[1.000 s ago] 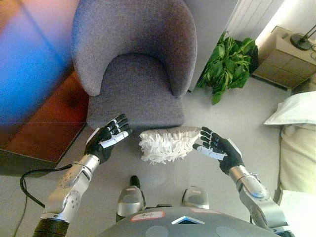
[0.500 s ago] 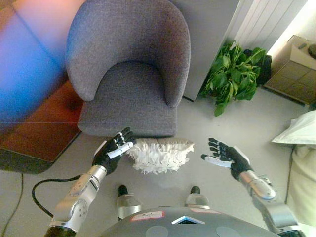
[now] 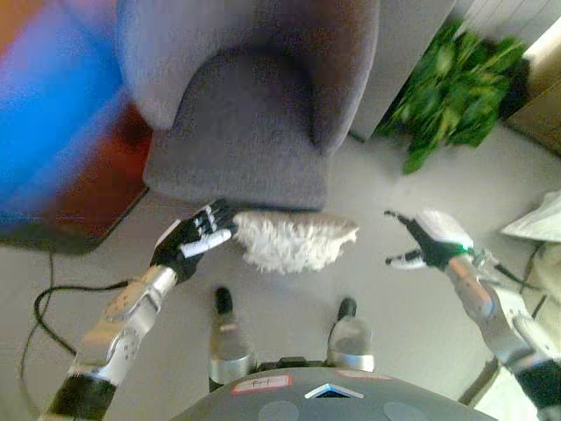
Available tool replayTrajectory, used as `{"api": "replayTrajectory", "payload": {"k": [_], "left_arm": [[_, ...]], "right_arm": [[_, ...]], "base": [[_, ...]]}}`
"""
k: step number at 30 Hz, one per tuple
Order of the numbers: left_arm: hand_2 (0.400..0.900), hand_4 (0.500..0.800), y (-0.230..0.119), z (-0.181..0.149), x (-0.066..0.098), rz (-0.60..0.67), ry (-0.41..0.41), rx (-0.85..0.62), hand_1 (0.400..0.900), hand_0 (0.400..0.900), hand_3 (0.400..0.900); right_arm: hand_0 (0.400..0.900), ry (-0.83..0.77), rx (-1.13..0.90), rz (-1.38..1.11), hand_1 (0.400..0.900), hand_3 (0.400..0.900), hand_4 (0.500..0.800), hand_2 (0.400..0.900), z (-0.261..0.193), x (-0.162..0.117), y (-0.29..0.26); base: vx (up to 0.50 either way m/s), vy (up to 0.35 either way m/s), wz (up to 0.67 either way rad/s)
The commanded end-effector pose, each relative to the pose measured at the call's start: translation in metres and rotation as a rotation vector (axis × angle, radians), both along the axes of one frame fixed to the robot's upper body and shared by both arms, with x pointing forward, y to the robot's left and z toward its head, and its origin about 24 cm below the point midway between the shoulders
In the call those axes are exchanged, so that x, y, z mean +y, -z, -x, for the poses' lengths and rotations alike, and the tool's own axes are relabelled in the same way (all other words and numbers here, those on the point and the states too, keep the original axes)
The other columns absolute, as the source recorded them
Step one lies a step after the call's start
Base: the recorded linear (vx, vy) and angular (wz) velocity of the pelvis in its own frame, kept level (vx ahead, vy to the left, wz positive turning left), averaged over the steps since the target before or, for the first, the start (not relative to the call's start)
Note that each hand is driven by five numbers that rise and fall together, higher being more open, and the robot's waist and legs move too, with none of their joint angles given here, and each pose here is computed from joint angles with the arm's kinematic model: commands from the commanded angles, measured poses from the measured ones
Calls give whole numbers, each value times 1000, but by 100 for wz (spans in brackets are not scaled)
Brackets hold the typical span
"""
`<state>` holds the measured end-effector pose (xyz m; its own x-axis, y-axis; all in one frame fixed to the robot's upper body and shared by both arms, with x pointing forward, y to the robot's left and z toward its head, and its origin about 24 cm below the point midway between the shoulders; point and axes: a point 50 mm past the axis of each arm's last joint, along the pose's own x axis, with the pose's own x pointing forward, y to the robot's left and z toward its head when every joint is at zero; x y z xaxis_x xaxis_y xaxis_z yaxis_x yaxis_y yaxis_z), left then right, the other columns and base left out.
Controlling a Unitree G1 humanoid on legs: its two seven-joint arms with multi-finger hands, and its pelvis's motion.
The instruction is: Pick up the pillow and put it on the sofa.
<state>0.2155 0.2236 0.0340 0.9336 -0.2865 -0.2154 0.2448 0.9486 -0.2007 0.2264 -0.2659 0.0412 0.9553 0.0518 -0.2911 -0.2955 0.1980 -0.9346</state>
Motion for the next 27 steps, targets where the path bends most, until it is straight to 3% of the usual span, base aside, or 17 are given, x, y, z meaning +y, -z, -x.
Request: {"api": "replayTrajectory", "payload": {"k": [1, 8, 14, 27], "left_arm": [[900, 800, -65, -21, -3, 71, 13, -360, 900, 900, 900], [900, 800, -99, -30, -15, 153, 41, -602, 900, 900, 900], [900, 800, -115, -38, -28, 177, 103, -711, 900, 900, 900], [900, 800, -119, -42, -34, 191, 147, -723, 900, 900, 900]], "right_arm": [[900, -81, -255, -24, 900, 900, 800, 900, -21, 16, -35], [900, -118, -427, -26, 900, 900, 800, 900, -45, 19, -73], [900, -124, -562, -11, 900, 900, 800, 900, -68, 25, -102], [900, -28, -862, 77, 900, 900, 800, 900, -82, 28, -141]], "base": [[-256, -10, 13], [-242, 5, 10], [-171, -2, 4], [-48, -22, 11]]}}
